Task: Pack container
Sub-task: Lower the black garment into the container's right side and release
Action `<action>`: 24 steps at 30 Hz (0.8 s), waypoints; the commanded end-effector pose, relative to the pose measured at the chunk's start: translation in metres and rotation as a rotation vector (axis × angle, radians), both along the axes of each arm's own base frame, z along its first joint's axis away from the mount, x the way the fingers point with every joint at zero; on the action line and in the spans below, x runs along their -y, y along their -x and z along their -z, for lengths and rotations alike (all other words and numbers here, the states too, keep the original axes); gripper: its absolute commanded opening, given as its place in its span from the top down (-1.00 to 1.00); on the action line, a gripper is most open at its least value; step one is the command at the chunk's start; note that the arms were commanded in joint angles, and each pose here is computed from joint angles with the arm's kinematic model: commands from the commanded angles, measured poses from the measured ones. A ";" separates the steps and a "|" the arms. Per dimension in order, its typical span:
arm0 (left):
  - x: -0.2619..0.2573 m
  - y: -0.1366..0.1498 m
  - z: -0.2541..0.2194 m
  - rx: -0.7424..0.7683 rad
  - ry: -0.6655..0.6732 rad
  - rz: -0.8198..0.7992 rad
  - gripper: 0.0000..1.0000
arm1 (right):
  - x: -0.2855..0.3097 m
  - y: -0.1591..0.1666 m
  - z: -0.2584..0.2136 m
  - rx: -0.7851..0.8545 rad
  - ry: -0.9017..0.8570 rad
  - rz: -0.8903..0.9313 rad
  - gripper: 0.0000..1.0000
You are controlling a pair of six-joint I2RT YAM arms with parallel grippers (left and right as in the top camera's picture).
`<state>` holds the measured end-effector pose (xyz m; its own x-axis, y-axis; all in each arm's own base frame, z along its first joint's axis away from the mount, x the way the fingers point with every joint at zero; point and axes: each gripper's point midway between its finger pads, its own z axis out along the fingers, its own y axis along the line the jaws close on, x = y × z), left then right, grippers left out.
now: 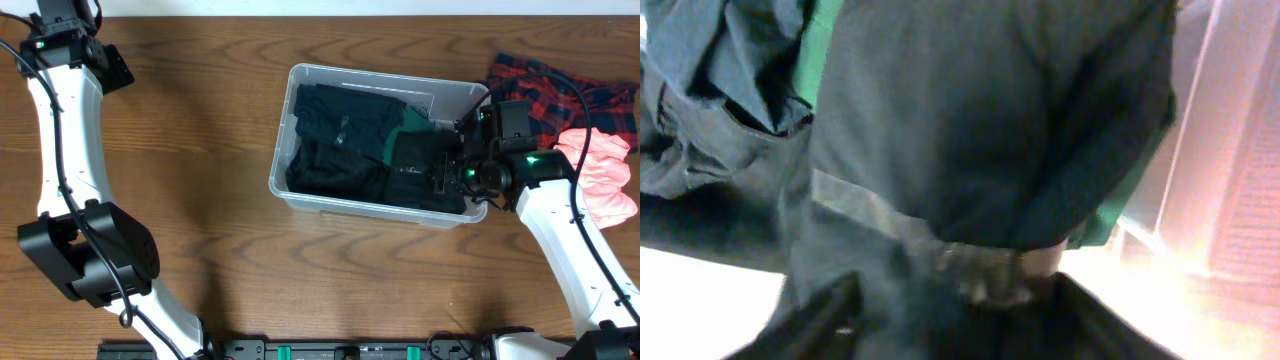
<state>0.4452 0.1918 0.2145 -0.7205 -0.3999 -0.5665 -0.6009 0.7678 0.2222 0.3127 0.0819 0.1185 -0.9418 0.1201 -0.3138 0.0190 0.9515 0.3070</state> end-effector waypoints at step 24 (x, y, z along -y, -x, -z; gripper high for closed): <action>-0.003 0.001 0.002 -0.009 -0.008 -0.010 -0.96 | 0.025 -0.044 -0.042 0.225 0.167 -0.082 0.22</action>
